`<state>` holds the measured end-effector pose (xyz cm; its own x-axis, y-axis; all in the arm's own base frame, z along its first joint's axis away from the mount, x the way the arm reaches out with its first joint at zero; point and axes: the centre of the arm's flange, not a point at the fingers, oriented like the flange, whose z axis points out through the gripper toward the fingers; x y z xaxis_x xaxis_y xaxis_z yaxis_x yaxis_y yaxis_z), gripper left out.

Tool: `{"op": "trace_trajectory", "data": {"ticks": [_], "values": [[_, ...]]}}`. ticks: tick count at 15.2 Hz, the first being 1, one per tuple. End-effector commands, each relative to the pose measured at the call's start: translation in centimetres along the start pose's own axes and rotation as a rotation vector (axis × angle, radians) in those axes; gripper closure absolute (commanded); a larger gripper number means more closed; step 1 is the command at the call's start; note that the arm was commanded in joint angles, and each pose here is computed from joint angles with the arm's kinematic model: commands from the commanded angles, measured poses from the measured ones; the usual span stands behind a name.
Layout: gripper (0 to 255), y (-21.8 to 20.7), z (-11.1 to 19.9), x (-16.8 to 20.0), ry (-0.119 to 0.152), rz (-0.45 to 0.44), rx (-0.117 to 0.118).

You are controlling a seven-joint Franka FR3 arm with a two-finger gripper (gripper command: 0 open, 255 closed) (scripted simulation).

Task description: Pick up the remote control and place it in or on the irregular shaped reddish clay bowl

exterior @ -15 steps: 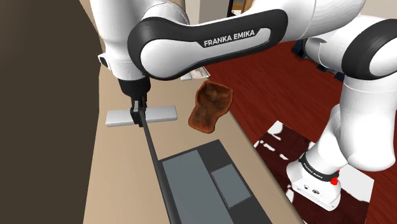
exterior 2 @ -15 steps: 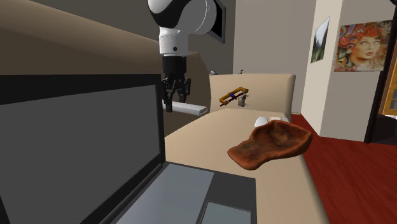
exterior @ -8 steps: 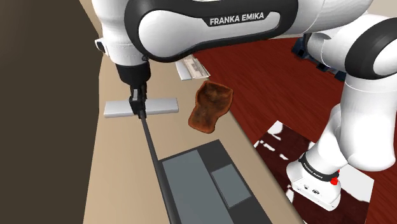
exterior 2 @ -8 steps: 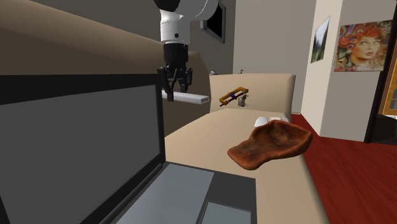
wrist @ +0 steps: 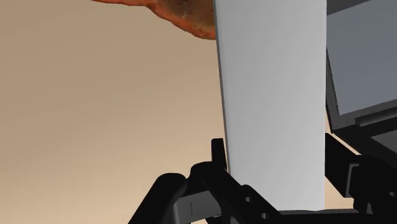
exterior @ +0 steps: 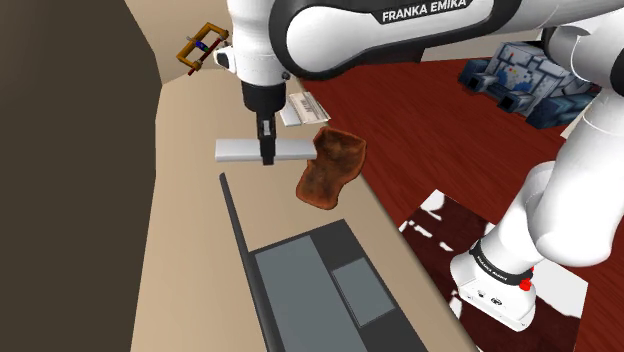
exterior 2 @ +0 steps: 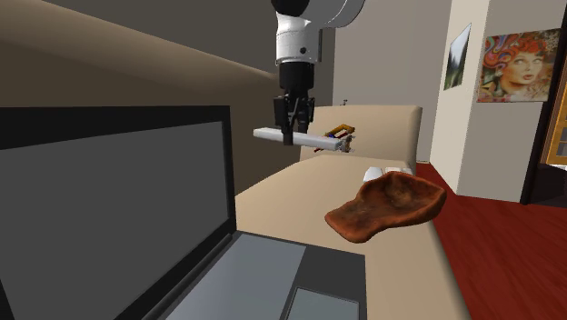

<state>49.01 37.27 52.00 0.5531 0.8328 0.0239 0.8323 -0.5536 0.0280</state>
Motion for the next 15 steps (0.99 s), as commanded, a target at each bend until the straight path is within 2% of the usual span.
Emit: {"op": "trace_trajectory", "data": {"ticks": [1,15], "values": [[255,1.6,-0.2,-2.1,0.001,-0.001,0.000],[255,11.6,-0.2,-17.7,0.001,-0.001,0.000]]}}
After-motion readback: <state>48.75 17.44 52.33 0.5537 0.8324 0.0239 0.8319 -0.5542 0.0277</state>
